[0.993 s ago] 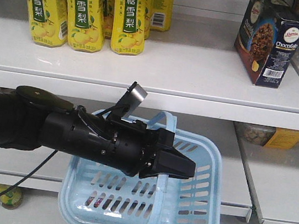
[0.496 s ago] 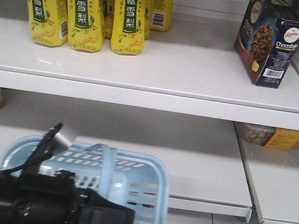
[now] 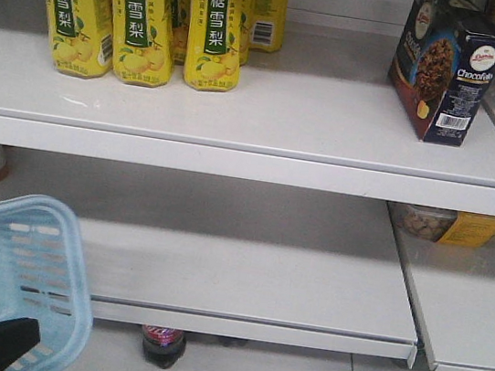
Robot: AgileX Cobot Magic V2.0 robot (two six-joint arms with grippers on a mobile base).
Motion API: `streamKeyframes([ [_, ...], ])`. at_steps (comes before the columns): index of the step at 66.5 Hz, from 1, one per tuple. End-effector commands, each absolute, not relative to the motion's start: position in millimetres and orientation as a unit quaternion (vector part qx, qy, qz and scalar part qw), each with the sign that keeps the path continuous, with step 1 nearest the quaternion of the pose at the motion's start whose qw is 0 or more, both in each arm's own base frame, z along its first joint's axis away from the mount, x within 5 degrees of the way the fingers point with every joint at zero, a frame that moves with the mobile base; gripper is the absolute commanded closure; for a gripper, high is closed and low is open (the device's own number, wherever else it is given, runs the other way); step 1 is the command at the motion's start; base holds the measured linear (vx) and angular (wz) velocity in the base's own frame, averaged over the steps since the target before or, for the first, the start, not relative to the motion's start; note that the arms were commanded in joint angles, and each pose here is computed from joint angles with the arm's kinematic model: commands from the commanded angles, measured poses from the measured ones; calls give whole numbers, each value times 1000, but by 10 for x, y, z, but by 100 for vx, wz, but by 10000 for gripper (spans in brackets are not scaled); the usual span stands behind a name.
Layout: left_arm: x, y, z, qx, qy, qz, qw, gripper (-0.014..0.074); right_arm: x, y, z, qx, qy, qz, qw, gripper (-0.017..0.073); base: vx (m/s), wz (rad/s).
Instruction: Left arm holds basket, right arm returns cookies
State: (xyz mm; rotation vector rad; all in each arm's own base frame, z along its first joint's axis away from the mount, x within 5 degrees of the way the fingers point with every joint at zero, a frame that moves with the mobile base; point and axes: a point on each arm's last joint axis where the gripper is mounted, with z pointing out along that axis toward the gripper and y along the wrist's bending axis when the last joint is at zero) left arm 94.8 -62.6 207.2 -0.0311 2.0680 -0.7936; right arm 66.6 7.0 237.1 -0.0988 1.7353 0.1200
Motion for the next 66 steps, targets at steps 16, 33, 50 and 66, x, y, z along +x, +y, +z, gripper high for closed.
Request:
streamKeyframes([
  [16, 1004, -383, 2153, 17, 809, -198, 553, 596, 671, 89, 2519, -52, 734, 59, 675, 568, 0, 0],
  [33, 937, -271, 2081, 34, 746, -151, 648, 596, 671, 89, 2519, -52, 734, 59, 675, 568, 0, 0],
  [50, 779, -94, 2067, 41, 720, -46, 692, 596, 671, 89, 2519, -52, 734, 59, 675, 568, 0, 0],
  [66, 622, 37, 2036, -23, 716, 19, 697, 596, 671, 89, 2519, -52, 734, 59, 675, 566, 0, 0],
])
